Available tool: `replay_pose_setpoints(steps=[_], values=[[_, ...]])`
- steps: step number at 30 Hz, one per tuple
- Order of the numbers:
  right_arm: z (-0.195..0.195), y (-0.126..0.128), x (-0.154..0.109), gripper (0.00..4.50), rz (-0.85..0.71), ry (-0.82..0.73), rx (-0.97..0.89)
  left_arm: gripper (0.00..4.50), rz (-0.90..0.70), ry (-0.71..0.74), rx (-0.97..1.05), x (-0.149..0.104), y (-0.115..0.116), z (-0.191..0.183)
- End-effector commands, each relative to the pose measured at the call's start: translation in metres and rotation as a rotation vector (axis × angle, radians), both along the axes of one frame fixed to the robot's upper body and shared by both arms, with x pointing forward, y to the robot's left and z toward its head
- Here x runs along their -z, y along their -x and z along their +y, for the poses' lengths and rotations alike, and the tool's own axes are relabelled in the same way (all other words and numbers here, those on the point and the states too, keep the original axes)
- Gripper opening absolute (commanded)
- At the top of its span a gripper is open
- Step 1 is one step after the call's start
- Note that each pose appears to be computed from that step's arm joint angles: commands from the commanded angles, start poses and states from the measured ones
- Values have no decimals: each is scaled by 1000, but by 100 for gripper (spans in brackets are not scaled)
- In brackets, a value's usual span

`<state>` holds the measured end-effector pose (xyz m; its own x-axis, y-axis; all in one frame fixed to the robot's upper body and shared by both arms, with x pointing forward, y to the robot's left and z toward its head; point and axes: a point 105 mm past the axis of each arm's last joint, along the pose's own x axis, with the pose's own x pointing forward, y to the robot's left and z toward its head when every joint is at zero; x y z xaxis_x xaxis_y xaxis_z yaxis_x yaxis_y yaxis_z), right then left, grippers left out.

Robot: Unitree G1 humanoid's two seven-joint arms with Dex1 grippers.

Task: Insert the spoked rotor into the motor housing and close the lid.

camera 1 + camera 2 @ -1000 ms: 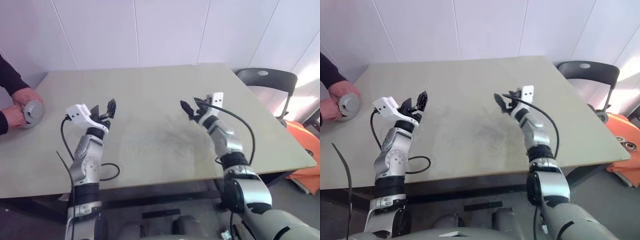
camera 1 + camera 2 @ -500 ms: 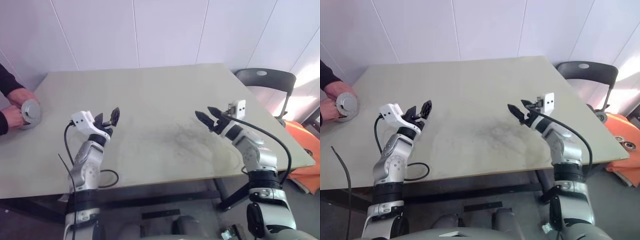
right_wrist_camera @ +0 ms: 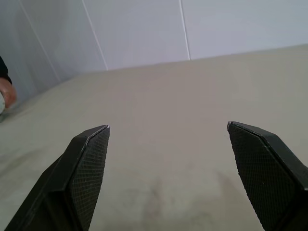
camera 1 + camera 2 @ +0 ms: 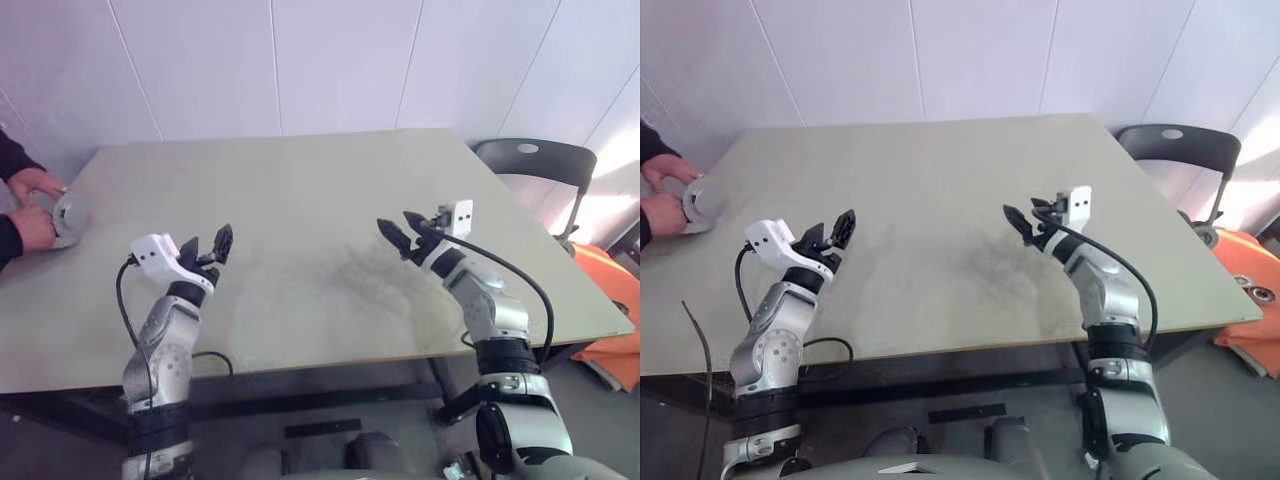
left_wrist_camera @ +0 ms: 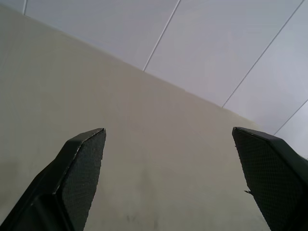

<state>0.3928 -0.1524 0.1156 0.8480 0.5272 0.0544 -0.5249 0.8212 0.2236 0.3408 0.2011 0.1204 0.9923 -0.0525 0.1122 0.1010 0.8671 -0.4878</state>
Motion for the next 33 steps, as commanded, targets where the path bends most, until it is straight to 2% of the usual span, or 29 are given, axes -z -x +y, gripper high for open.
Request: replay_pose_setpoints(steps=[1, 13, 24, 33], values=[[5, -4, -16, 409, -71, 15, -23, 447, -67, -22, -7, -18, 1, 0], [7, -5, -15, 409, -82, 39, -56, 447, -60, -37, -69, -14, 9, 18], [16, -11, -11, 409, -70, 32, -67, 447, -27, -79, -153, -9, 46, 48], [18, -14, -11, 409, -68, 38, -68, 447, -41, -120, -90, -10, 57, 34]])
